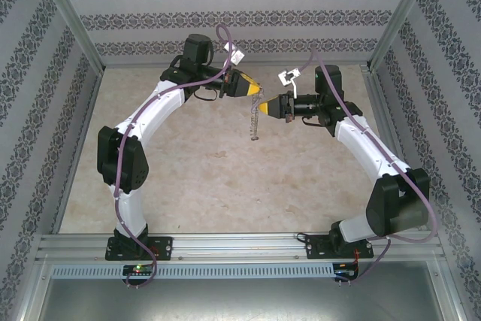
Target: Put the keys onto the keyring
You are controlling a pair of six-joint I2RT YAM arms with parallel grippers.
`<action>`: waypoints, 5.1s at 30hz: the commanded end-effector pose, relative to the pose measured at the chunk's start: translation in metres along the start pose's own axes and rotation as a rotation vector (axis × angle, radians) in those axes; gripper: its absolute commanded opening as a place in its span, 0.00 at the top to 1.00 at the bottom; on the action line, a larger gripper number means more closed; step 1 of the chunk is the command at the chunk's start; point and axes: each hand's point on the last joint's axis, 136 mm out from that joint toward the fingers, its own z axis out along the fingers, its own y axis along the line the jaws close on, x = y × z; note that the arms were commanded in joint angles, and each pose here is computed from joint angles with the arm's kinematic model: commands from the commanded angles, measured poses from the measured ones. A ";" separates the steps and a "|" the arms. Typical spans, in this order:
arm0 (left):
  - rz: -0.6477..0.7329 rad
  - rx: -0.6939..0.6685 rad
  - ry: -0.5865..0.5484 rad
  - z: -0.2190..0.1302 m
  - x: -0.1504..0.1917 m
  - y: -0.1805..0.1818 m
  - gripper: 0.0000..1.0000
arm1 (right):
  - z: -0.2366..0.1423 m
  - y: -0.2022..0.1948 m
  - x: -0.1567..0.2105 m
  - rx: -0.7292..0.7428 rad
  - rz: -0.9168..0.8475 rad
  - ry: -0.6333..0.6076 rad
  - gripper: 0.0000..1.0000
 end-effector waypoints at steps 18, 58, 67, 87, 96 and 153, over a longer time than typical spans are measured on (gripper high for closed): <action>0.080 0.037 -0.025 0.000 -0.016 -0.022 1.00 | -0.031 0.009 -0.006 0.022 -0.027 -0.059 0.72; 0.080 0.049 -0.026 0.004 -0.016 -0.024 1.00 | -0.002 0.002 -0.028 -0.052 -0.044 -0.044 1.00; 0.079 0.050 -0.028 0.005 -0.015 -0.024 1.00 | 0.013 0.005 -0.024 -0.083 -0.039 -0.014 1.00; 0.087 0.042 -0.043 0.004 -0.018 -0.027 1.00 | -0.040 0.006 -0.036 0.070 -0.051 -0.147 0.57; 0.055 -0.029 -0.126 0.002 -0.030 -0.012 1.00 | -0.047 -0.014 -0.057 0.132 0.095 -0.321 0.57; -0.269 -0.042 -0.482 -0.008 -0.051 0.017 1.00 | -0.014 -0.003 -0.101 0.019 0.091 -0.574 0.70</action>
